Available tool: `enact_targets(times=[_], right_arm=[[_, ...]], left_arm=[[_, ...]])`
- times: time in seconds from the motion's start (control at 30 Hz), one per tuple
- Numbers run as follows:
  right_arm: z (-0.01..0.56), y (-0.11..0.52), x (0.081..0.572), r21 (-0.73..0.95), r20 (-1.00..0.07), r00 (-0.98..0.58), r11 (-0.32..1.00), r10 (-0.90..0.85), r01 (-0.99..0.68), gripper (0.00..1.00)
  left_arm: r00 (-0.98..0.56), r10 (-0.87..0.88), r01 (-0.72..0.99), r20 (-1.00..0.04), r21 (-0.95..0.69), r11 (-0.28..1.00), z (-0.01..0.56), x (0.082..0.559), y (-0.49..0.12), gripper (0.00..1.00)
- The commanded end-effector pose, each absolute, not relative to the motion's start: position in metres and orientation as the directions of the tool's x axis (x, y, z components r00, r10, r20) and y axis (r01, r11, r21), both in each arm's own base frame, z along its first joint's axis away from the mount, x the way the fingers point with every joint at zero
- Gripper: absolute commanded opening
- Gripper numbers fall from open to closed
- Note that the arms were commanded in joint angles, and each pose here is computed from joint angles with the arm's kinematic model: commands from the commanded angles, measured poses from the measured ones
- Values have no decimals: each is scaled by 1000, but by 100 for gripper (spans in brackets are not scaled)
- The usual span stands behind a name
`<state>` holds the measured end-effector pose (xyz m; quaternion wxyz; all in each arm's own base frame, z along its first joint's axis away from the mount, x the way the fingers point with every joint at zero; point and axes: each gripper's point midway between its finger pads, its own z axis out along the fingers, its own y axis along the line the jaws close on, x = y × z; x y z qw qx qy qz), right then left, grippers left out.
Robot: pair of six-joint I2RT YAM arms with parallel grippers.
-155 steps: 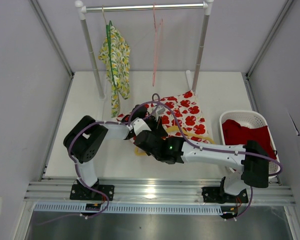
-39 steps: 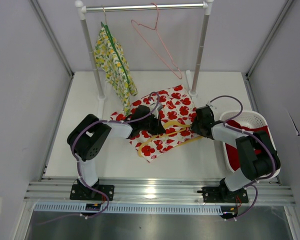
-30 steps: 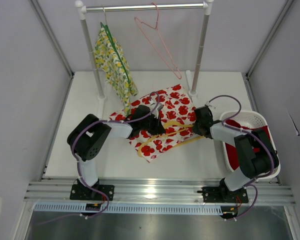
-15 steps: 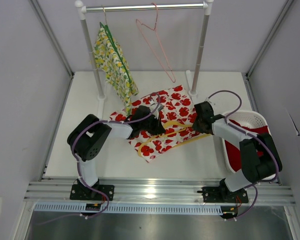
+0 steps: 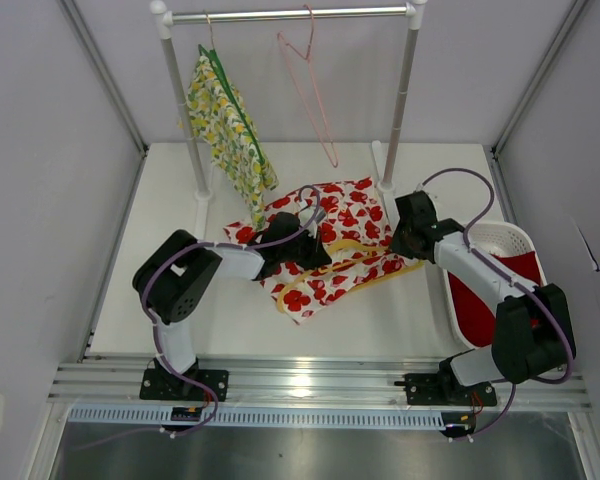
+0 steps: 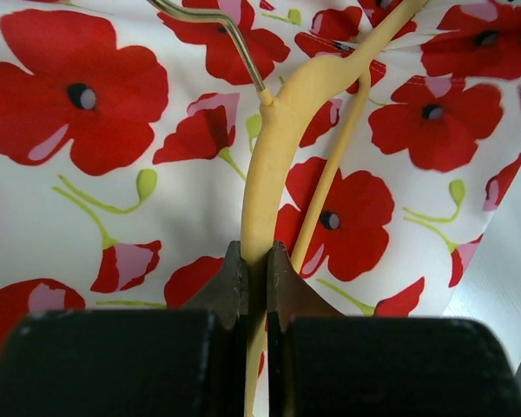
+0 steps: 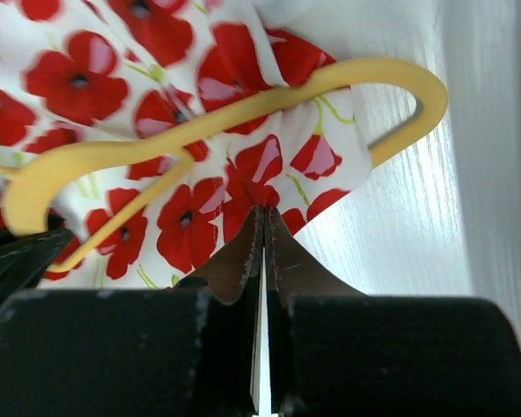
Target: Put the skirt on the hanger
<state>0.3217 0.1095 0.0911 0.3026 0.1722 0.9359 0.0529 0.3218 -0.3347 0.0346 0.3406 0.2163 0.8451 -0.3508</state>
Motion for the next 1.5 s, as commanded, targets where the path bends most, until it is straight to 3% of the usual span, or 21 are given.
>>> enact_targets(times=[0.0, 0.67, 1.47], right_arm=[[132, 112, 338, 223, -598, -725, 940, 342, 259, 0], [173, 116, 370, 185, -626, -721, 955, 297, 233, 0], [181, 115, 403, 151, -623, -737, 965, 263, 216, 0]], left_arm=[[-663, 196, 555, -723, -299, 776, 6, 329, -298, 0], [-633, 283, 637, -721, -277, 719, 0, 315, -298, 0], [-589, 359, 761, -724, -349, 546, 11, 283, -315, 0]])
